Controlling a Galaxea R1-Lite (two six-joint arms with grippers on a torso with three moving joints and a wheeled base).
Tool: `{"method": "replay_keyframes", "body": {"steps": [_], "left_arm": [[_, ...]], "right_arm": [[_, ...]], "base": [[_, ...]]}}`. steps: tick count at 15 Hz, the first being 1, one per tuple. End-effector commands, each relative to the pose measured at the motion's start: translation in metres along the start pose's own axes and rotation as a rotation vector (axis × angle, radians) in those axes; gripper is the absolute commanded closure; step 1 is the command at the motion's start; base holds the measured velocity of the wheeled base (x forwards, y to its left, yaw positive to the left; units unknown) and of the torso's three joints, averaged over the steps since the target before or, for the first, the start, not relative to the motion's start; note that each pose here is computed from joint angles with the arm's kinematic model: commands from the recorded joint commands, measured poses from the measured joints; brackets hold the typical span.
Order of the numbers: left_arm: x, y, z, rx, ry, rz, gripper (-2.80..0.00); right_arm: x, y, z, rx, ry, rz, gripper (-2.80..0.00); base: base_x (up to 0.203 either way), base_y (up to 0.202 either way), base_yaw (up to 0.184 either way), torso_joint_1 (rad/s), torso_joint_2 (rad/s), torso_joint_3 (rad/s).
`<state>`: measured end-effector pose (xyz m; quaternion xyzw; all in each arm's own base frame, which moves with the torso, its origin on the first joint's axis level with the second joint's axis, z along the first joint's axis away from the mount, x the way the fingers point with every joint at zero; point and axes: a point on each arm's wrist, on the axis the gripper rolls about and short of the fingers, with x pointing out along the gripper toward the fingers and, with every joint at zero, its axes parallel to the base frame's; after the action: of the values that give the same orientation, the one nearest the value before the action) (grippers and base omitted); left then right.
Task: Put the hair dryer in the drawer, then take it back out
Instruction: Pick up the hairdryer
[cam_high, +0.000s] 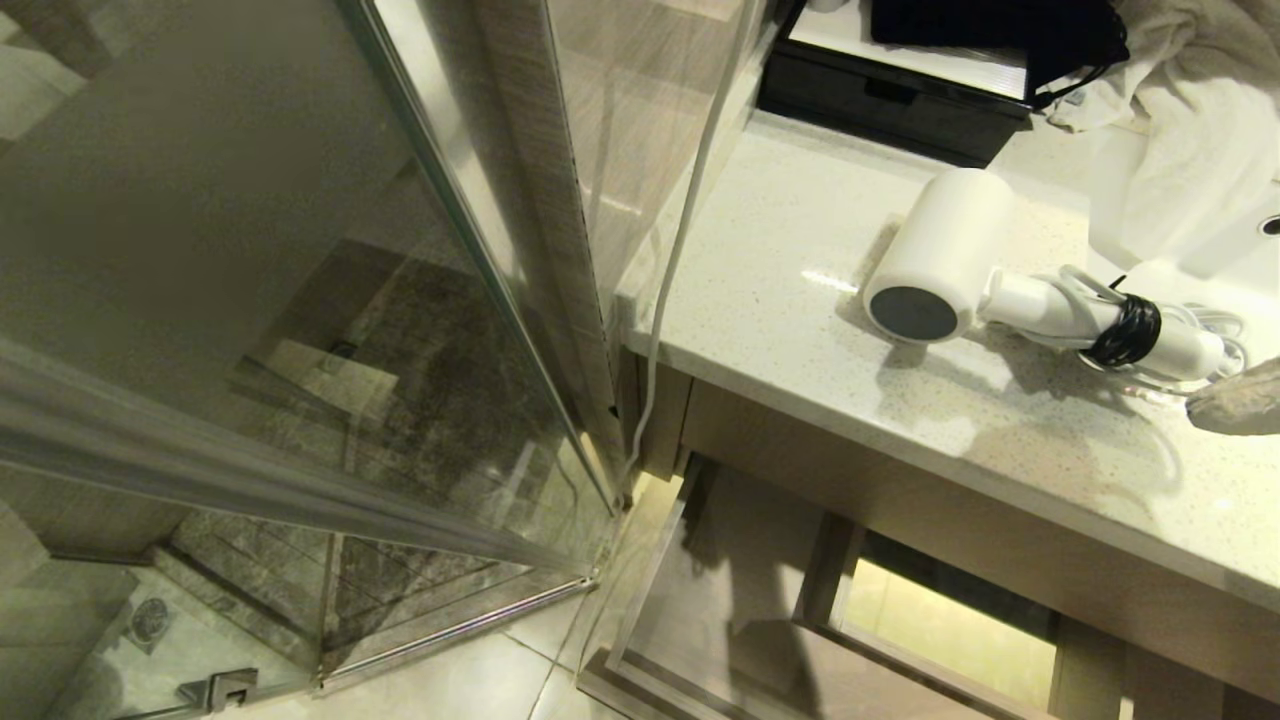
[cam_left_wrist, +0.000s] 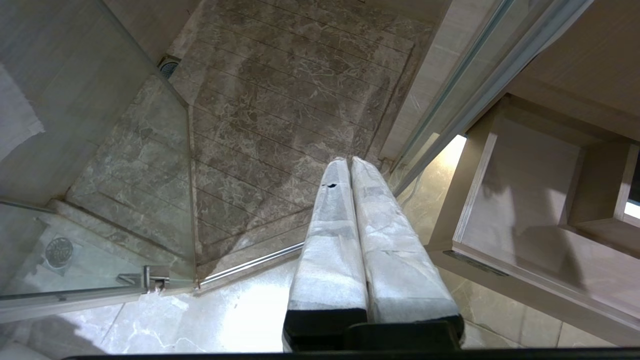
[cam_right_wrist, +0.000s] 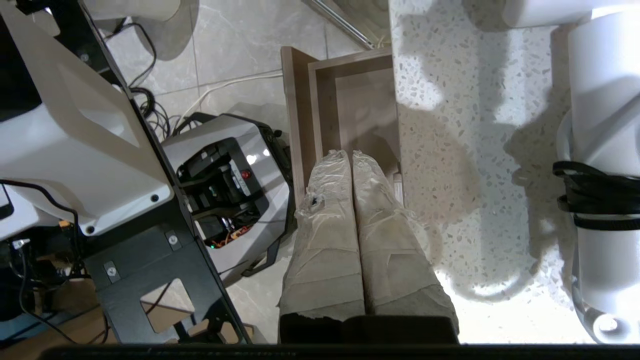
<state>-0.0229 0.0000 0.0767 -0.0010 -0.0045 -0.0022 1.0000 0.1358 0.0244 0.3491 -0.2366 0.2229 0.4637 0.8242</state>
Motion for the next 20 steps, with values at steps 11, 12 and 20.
{"method": "replay_keyframes", "body": {"steps": [11,12,20], "left_arm": [[0.0,0.0,0.0,-0.001,0.001,0.0,0.0],[0.0,0.0,0.0,-0.001,0.001,0.0,0.0],[0.0,0.0,0.0,-0.001,0.001,0.0,0.0]], "right_arm": [[0.003,-0.013,0.005,-0.185,-0.008,-0.073,-2.8],[0.005,-0.015,0.004,-0.213,-0.005,-0.071,-2.8],[0.021,-0.034,0.007,-0.374,-0.007,-0.057,-2.8]], "base": [[0.0,0.0,0.0,0.0,0.0,0.0],[0.0,0.0,0.0,0.0,0.0,0.0],[0.0,0.0,0.0,0.0,0.0,0.0]]}}
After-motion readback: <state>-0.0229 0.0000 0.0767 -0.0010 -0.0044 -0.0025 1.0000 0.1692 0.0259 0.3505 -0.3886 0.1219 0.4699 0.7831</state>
